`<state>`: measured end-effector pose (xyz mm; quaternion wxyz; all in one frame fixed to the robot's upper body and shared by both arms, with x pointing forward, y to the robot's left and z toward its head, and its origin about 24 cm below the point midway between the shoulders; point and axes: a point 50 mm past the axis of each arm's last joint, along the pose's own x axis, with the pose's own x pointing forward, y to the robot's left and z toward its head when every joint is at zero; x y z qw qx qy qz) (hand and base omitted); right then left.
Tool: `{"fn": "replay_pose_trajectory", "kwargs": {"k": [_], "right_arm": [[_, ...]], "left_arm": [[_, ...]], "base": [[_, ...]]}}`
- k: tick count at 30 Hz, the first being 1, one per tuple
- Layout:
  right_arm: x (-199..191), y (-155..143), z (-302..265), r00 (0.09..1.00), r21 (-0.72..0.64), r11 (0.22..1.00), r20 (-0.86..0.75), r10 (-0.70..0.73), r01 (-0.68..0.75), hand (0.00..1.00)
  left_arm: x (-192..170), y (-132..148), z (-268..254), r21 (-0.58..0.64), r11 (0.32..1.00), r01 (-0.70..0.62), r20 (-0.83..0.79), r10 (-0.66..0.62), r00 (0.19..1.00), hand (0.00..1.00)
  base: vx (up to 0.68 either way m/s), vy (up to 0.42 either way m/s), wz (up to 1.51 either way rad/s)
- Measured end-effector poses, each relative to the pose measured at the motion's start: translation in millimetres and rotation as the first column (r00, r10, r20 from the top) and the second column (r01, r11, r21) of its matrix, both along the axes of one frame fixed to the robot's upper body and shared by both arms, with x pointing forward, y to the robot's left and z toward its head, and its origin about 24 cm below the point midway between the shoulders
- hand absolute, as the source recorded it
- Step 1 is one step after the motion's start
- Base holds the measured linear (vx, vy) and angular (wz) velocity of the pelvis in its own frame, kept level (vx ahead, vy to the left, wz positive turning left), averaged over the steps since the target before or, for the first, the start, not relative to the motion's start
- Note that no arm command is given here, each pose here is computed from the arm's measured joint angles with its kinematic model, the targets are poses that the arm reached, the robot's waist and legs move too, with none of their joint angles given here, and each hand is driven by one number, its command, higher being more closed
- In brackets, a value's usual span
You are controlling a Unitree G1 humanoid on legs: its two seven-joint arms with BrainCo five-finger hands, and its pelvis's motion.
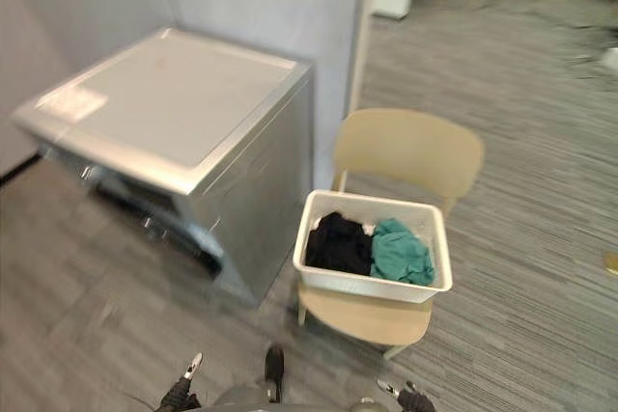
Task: Pick up the laundry basket with both hands and put the clothes into the washing machine.
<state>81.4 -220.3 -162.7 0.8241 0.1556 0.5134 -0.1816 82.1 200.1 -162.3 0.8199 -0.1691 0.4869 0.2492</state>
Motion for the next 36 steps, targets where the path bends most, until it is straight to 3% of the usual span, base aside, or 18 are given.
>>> {"fn": "replay_pose_trajectory", "kwargs": {"k": [3, 9, 15, 21, 25, 28, 36], "right_arm": [[15, 12, 1, 0.999, 0.020, 1.000, 0.033, -0.013, 0.012, 0.00], [14, 4, 2, 0.997, 0.014, 0.998, 0.039, -0.065, 0.064, 0.00], [2, 16, -5, 0.996, 0.066, 0.994, -0.025, -0.090, 0.092, 0.00], [12, -2, 3, 0.994, 0.016, 0.995, 0.043, -0.098, 0.097, 0.00], [15, 24, -1, 0.995, 0.090, 0.992, 0.048, -0.089, 0.084, 0.00], [14, 36, -3, 0.993, 0.123, 0.987, 0.046, -0.109, 0.103, 0.00], [4, 23, -1, 0.980, 0.098, 0.978, 0.058, -0.190, 0.184, 0.00]], "left_arm": [[14, 13, 6, 0.035, 0.999, -0.010, 0.050, 0.009, 0.999, 0.00], [-2, -4, -3, -0.031, 1.000, -0.005, -0.030, 0.004, 1.000, 0.00], [0, 12, 0, 0.044, 0.990, 0.131, -0.051, -0.129, 0.990, 0.00], [6, -5, -1, 0.033, 0.976, 0.214, -0.027, -0.213, 0.977, 0.00], [2, 7, 0, 0.061, 0.981, 0.183, -0.047, -0.180, 0.982, 0.00], [21, 4, 3, 0.083, 0.967, 0.241, -0.022, -0.240, 0.971, 0.00], [60, -44, 11, 0.010, 0.955, 0.296, 0.097, -0.295, 0.951, 0.00]], "base": [[-0.11, -0.048, 1.26], [-0.09, 0.157, 0.52], [-0.03, 0.256, 0.28], [-0.04, 0.146, 0.65], [-0.01, -0.080, 0.57], [0.05, -0.182, 0.42], [0.23, -0.097, 0.45]]}}
